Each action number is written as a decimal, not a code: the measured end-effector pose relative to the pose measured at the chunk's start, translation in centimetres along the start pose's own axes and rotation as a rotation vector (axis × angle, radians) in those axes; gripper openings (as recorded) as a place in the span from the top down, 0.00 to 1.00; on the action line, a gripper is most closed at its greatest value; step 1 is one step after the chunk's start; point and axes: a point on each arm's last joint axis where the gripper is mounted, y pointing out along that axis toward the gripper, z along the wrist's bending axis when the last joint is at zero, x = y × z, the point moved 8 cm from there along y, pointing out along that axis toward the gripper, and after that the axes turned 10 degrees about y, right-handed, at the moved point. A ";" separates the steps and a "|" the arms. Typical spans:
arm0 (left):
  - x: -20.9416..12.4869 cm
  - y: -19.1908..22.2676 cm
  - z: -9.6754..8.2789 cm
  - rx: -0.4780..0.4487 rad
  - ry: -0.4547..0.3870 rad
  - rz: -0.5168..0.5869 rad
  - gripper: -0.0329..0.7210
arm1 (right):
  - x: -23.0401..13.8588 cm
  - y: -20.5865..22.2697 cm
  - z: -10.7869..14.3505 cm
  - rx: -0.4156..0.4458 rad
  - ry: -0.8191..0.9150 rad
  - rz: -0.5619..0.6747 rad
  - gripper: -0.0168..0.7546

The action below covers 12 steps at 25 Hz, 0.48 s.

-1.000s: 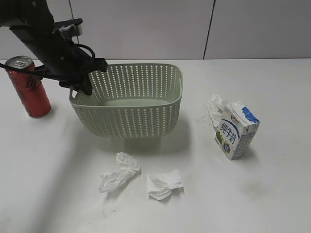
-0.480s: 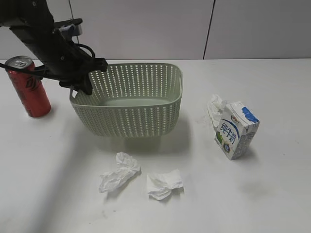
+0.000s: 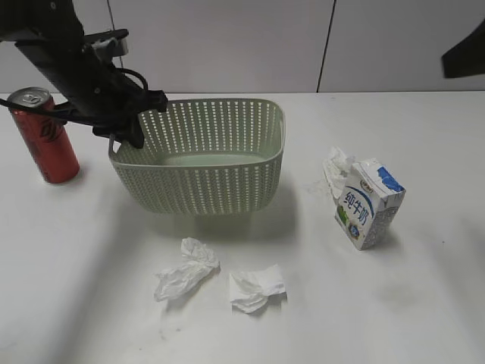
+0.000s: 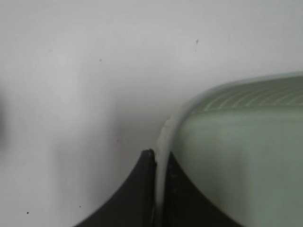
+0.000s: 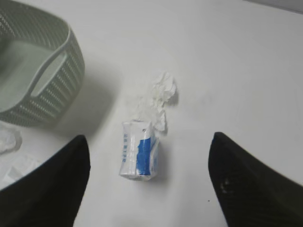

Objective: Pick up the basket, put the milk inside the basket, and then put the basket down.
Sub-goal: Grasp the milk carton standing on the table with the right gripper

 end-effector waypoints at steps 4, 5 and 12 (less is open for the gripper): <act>-0.2 0.0 -0.2 -0.011 -0.011 0.009 0.96 | -2.7 4.5 0.9 -0.037 -0.032 0.181 0.21; -0.2 0.0 -0.2 -0.013 -0.013 0.010 0.96 | -3.4 5.5 0.8 -0.050 -0.033 0.220 0.21; -0.4 0.0 -0.4 -0.024 -0.024 0.024 0.96 | -7.2 11.2 -0.7 -0.092 0.002 0.417 0.14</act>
